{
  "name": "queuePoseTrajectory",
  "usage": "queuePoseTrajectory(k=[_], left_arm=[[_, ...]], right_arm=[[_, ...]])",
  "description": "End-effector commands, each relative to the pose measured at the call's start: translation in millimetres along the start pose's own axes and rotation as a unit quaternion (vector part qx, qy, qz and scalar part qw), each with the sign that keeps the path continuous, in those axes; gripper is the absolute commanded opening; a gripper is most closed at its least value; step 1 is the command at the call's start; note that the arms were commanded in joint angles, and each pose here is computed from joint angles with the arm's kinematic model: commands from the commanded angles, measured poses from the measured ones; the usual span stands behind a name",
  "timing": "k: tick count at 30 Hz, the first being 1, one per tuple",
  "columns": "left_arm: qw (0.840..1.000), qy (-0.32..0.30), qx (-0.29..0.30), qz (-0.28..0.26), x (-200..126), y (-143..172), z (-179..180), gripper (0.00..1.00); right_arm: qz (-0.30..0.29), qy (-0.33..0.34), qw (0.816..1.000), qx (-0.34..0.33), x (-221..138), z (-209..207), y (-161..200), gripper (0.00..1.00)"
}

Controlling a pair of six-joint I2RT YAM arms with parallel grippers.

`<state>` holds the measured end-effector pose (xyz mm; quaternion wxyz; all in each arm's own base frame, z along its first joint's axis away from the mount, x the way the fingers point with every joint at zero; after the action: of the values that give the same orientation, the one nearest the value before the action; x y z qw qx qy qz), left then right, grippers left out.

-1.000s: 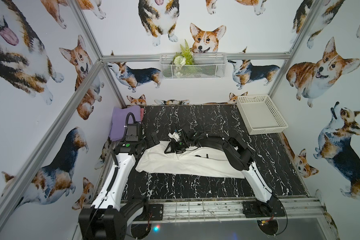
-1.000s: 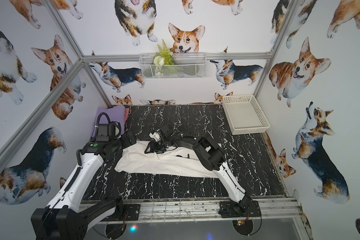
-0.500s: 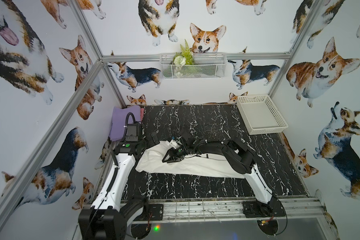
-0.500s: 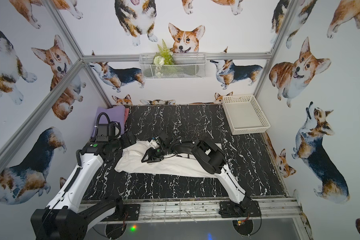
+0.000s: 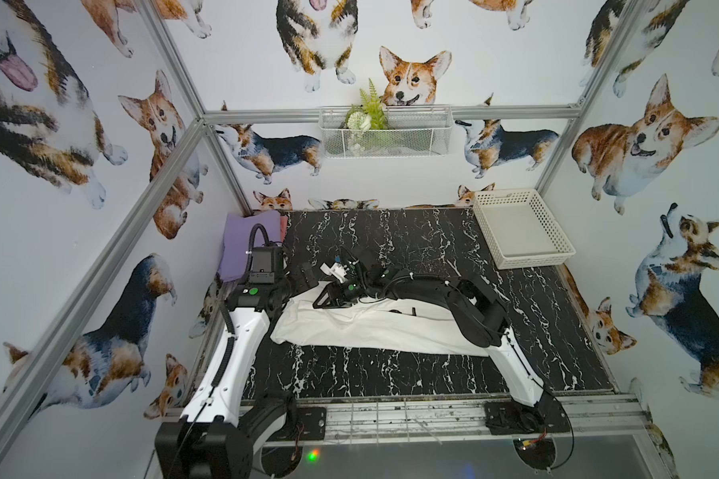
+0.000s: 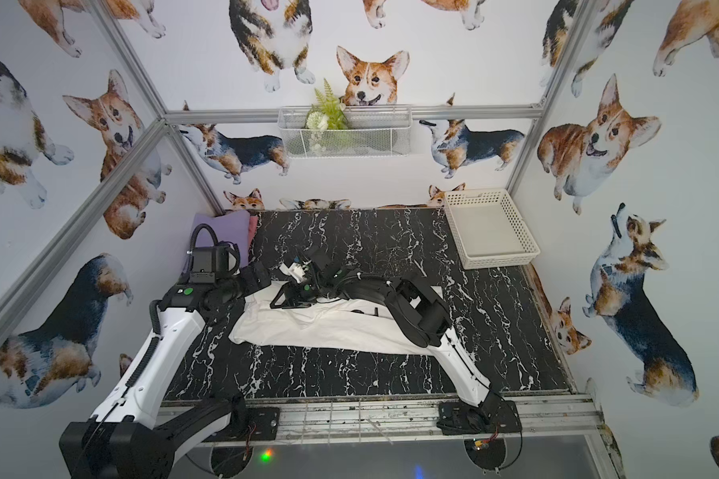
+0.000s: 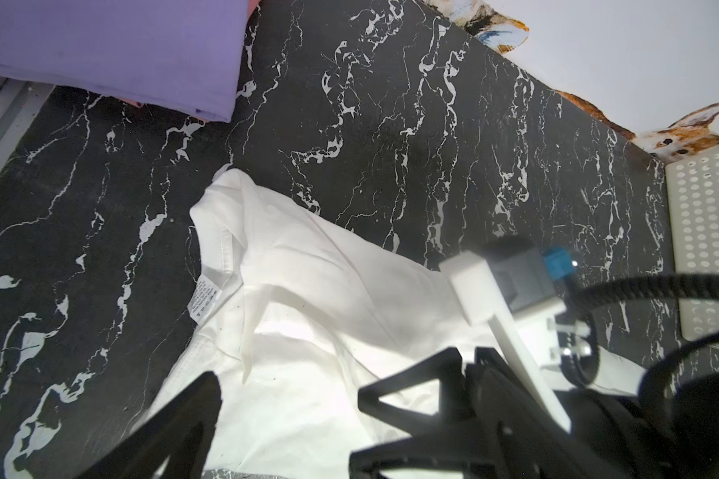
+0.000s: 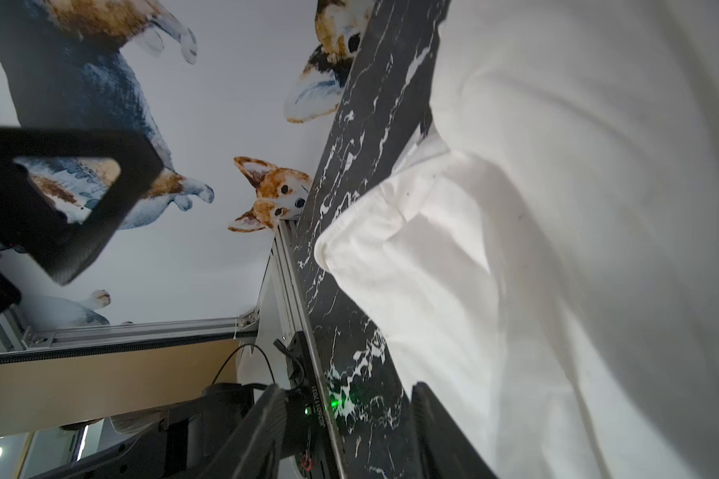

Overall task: Fold and stack t-shirts
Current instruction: Smooth out the T-shirt at the center of the board.

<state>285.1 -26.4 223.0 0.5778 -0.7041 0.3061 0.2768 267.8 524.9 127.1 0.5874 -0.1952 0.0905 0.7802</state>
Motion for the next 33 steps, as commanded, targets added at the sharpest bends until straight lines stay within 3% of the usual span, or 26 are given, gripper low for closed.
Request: queuePoseTrajectory(k=[1, 13, 33], left_arm=[[1.000, 0.001, 0.002, -0.007, -5.1, -4.4, -1.0, 1.00], [1.000, 0.000, 0.002, 0.000, 2.3, -3.7, -0.7, 1.00], [1.000, 0.003, -0.005, 0.000, 5.5, -0.8, -0.3, 1.00]], right_arm=[[-0.001, 0.011, 1.000, 0.010, 6.4, -14.7, -16.7, 0.52], [0.013, 0.018, 0.999, 0.044, 15.4, -48.1, -20.8, 0.52], [0.077, -0.024, 0.995, 0.053, 40.3, -29.8, 24.2, 0.48]])
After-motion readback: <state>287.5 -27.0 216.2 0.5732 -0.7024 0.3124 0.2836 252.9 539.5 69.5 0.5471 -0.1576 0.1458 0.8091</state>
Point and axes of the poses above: each gripper's point midway between its finger pads, its own x axis out along the fingers, its own z axis along the line the jaws close on, y = z × x, the point moved 4 cm from there along -x, back along the fingers, and after that the axes turned 15 degrees about x, right-handed, at the moved point
